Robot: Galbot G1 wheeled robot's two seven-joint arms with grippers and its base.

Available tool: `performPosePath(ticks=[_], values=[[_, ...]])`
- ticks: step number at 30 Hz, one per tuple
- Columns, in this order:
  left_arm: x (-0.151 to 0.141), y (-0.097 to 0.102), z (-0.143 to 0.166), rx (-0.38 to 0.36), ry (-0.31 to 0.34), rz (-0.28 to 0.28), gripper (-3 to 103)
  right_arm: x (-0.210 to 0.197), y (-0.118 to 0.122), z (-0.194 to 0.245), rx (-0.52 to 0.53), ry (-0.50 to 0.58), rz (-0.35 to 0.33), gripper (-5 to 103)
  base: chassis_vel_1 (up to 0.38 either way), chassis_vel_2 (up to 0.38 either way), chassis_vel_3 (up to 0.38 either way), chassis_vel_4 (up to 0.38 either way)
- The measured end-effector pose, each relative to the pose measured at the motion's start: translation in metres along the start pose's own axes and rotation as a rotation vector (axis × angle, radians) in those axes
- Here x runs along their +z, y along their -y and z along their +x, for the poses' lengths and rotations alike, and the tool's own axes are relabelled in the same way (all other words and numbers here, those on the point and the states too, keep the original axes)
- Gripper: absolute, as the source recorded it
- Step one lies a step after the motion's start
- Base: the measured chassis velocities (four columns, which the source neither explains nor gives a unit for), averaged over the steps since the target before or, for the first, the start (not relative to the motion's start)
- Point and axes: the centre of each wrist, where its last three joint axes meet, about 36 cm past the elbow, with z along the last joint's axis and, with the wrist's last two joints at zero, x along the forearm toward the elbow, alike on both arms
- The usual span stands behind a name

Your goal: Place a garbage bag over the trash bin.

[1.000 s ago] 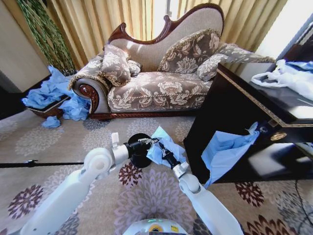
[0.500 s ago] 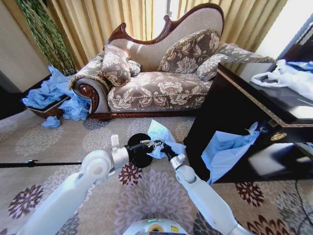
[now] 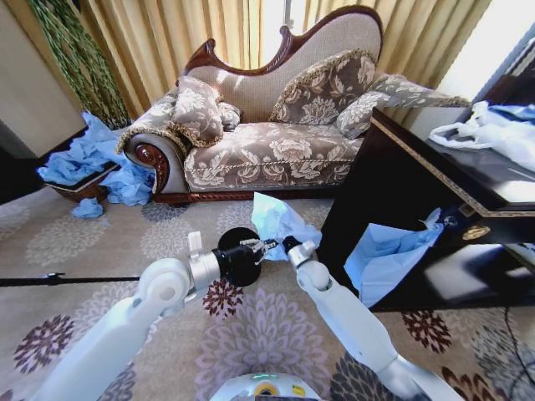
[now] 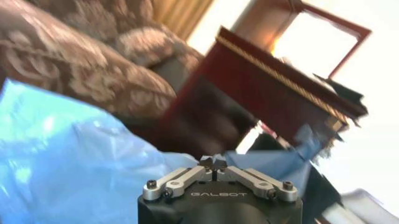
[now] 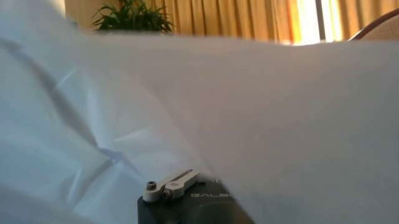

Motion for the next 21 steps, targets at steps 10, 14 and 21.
performPosePath(ticks=[10,14,21], values=[[-0.024,-0.008,0.012,-0.121,0.172,0.050,0,-0.011,-0.012,-0.029,-0.049,-0.006,0.006,0,0.000,0.000,0.000,0.000],[-0.033,-0.005,0.024,-0.157,0.221,0.069,0,-0.023,-0.016,-0.050,-0.071,0.000,0.017,0,0.000,0.000,0.000,0.000],[-0.046,0.009,0.052,-0.257,0.337,0.103,0,-0.047,-0.033,-0.079,-0.103,0.000,0.023,0,0.000,0.000,0.000,0.000]])
